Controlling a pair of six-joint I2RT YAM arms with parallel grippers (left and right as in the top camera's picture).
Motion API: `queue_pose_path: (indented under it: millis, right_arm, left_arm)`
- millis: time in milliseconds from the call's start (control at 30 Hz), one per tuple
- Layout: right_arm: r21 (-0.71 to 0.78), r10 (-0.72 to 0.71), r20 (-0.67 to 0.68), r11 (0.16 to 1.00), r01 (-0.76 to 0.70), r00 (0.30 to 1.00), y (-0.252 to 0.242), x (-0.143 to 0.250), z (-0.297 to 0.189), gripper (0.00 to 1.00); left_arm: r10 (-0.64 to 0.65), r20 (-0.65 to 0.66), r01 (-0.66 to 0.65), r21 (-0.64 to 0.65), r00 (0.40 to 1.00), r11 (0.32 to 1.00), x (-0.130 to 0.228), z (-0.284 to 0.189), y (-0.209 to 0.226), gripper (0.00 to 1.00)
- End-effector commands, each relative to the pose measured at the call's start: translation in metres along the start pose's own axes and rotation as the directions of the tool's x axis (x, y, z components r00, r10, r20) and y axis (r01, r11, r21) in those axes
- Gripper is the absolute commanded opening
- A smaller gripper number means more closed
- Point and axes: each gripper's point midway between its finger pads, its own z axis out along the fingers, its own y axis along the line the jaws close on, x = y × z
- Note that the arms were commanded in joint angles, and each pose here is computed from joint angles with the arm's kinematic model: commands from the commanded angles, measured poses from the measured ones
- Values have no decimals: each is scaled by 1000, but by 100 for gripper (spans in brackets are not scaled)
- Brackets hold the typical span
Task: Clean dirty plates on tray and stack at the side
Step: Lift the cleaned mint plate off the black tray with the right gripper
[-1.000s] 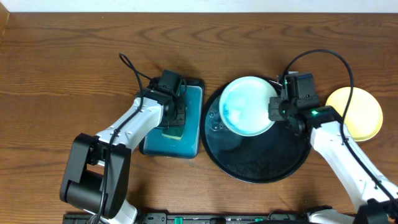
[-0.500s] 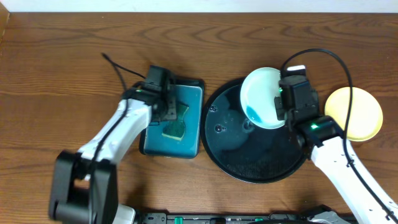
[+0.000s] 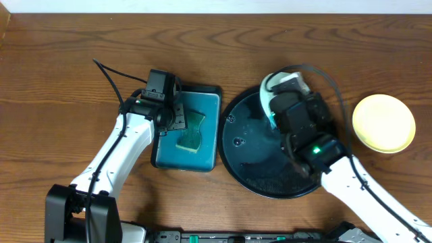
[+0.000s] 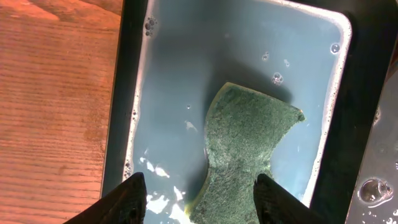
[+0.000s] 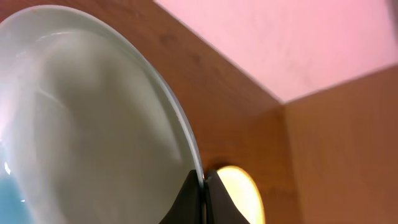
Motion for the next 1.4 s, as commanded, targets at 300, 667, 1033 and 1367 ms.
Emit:
queue_pose_path:
  millis: [300,667,1033,1367]
  right_arm:
    - [142,-226,63,966,216,972,-12,-30,-29,1]
    - [145,-218,71,968,207,973,-13,-32,-29,1]
    - [187,-264,73,951,246,962,-21,-40,-31,1]
    - [189,-269,72,949,252,960,-21,-40,-31,1]
  left_arm:
    - [-3,-7,2,-17,1000,1000,2,1,5,57]
    - [-2,-7,2,-16,1000,1000,2,1,4,57]
    - [-2,-7,2,-16,1000,1000,2,1,4,57]
    - [-3,-7,2,-17,1000,1000,2,1,5,57]
